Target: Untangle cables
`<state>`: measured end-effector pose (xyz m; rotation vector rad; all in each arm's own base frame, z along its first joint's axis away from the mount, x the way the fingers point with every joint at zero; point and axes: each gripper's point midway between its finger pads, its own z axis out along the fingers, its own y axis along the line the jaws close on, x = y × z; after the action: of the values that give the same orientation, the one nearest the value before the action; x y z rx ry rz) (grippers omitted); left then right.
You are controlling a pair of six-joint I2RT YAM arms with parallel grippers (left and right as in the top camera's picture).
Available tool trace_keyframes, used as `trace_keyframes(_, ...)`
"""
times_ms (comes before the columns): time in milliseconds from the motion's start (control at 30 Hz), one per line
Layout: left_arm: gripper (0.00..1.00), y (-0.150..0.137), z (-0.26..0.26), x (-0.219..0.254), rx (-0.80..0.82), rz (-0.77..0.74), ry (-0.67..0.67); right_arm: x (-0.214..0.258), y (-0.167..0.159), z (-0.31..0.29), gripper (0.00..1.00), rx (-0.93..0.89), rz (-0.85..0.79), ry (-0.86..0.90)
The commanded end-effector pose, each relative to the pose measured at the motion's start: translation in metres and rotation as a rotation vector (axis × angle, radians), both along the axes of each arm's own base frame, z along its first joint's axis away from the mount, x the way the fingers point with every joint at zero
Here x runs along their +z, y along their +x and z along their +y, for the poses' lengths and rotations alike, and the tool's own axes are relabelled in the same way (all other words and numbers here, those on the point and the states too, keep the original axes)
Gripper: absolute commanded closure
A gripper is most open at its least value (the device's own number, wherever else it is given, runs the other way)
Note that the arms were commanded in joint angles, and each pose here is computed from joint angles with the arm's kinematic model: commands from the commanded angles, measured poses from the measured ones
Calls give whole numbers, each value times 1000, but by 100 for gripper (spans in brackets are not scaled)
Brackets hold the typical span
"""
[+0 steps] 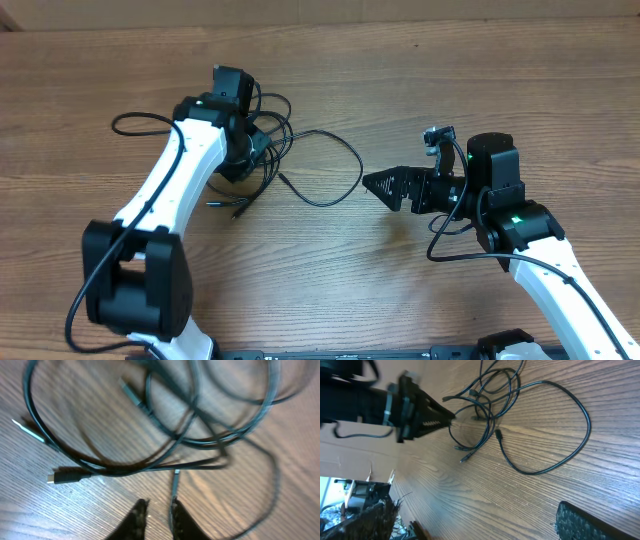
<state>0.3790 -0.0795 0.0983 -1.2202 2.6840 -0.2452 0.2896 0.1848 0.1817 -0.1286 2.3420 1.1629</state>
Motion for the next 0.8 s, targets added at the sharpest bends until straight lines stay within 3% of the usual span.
trace_keyframes(0, 5, 26, 5, 48, 0, -174, 28, 2, 4, -2, 0, -14, -16, -10)
trace_keyframes(33, 0, 31, 7, 52, 7, -200, 40, 2, 5, -3, 0, -17, -16, -12)
trace_keyframes(400, 0, 42, 24, 52, 68, -242, 132, 0, 7, -5, 0, -32, -22, -28)
trace_keyframes(467, 5, 41, 24, 50, 66, -233, 132, 0, 7, -5, 0, -32, -22, -28)
trace_keyframes(767, 11, 41, 19, 13, 49, -141, 126, 0, 7, -5, 0, -31, -21, -28)
